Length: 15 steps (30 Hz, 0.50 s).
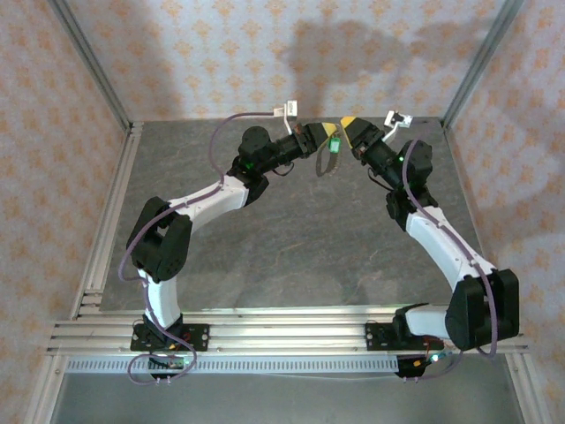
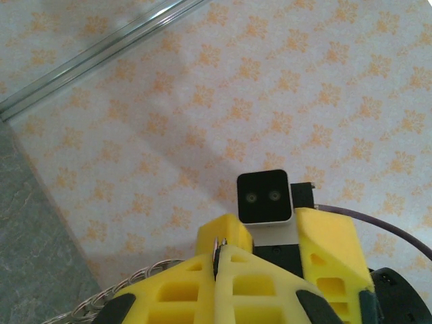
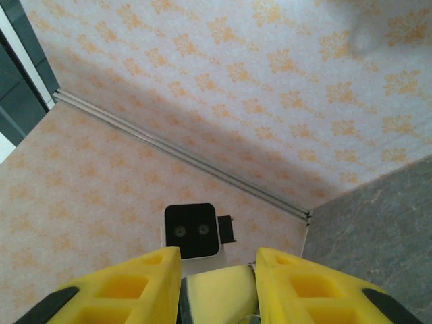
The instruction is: Put the keys on the keyring
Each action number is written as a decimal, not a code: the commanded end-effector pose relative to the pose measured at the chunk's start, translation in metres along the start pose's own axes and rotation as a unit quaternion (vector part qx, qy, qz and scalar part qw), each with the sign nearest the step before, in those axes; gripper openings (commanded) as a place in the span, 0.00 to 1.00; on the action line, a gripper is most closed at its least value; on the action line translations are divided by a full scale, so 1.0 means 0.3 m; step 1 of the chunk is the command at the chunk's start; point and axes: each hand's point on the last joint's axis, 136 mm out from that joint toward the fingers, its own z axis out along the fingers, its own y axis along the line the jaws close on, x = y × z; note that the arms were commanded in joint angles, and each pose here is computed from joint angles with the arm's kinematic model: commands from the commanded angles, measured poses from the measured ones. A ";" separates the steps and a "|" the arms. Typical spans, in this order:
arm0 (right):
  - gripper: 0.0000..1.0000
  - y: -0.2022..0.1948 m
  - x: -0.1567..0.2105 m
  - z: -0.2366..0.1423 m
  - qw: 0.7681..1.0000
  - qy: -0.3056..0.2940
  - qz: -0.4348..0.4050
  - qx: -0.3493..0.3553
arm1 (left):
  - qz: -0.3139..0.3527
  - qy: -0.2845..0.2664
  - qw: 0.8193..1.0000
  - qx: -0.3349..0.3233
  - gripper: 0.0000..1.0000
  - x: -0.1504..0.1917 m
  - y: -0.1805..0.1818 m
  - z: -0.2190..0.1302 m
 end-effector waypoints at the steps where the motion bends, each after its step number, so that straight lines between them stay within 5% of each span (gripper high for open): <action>1: 0.33 0.051 -0.017 0.006 1.000 -0.013 -0.016 -0.022 | 0.044 -0.028 0.997 0.055 0.00 -0.069 -0.179 -0.009; 15: 0.30 0.015 0.032 0.026 1.000 0.011 -0.008 -0.017 | 0.042 -0.027 0.997 0.057 0.00 -0.068 -0.173 0.000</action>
